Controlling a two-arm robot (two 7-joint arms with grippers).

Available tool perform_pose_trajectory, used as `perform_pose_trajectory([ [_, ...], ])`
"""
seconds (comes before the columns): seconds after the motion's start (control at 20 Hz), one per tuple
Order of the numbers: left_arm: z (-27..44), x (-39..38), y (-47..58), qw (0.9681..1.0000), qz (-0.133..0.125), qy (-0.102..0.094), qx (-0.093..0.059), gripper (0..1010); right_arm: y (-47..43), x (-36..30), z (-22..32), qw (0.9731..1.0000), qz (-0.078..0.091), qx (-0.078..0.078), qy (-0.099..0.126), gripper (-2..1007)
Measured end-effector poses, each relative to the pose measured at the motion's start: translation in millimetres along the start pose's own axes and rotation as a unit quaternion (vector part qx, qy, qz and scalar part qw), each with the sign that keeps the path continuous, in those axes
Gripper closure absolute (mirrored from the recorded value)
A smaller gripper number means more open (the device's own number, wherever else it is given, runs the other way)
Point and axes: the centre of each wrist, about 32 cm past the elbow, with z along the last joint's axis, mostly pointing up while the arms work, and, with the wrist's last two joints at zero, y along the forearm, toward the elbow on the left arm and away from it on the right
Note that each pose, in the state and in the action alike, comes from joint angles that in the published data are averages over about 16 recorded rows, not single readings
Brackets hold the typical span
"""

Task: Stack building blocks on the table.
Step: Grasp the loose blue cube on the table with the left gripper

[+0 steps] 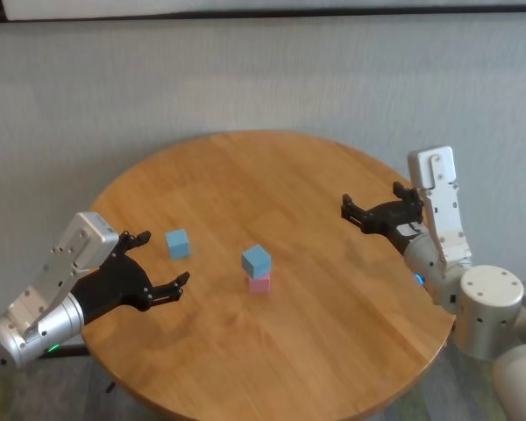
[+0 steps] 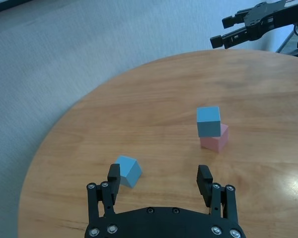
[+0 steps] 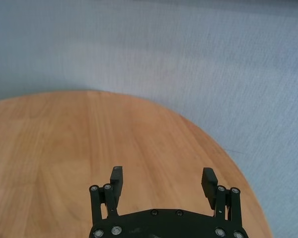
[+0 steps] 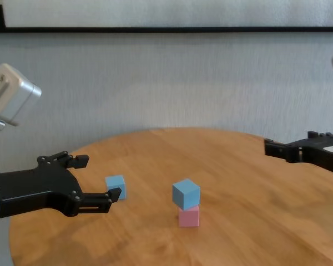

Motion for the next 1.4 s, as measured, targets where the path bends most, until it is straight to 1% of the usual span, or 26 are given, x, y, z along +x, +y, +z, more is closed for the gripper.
perform_pose_trajectory([
  [0.15,-0.4,-1.2,1.2,1.0,0.003,0.001,0.0,9,-0.5,8.1,-1.5,0.9999,-0.011,-0.003,-0.003,5],
  [0.3,-1.5,-4.1,5.0,0.9999,0.011,0.004,0.002,9,-1.2,11.7,-2.3,0.9999,-0.015,-0.005,-0.006,5],
  [0.45,-2.7,-8.3,11.2,0.9997,0.022,0.01,0.005,9,-1.7,12.7,-2.6,0.9998,-0.016,-0.005,-0.007,5],
  [0.65,-3.5,-13.5,20.5,0.999,0.04,0.019,0.011,9,-1.5,12.0,-2.6,0.9998,-0.016,-0.005,-0.007,5],
  [0.85,-4.0,-16.2,27.6,0.9978,0.055,0.029,0.02,9,-1.3,11.2,-2.5,0.9998,-0.016,-0.005,-0.007,5],
  [1.0,-4.6,-14.6,28.6,0.9971,0.062,0.036,0.028,9,-1.2,10.8,-2.4,0.9998,-0.016,-0.005,-0.007,5],
  [1.1,-4.9,-11.8,26.5,0.9967,0.063,0.039,0.032,9,-1.1,10.5,-2.3,0.9998,-0.016,-0.005,-0.007,5],
  [1.25,-5.4,-5.4,19.3,0.9964,0.062,0.044,0.038,9,-1.0,10.3,-2.2,0.9998,-0.015,-0.005,-0.006,4],
  [1.4,-5.7,2.0,9.5,0.9961,0.059,0.048,0.045,9,-0.9,10.1,-2.2,0.9998,-0.015,-0.005,-0.006,5],
])
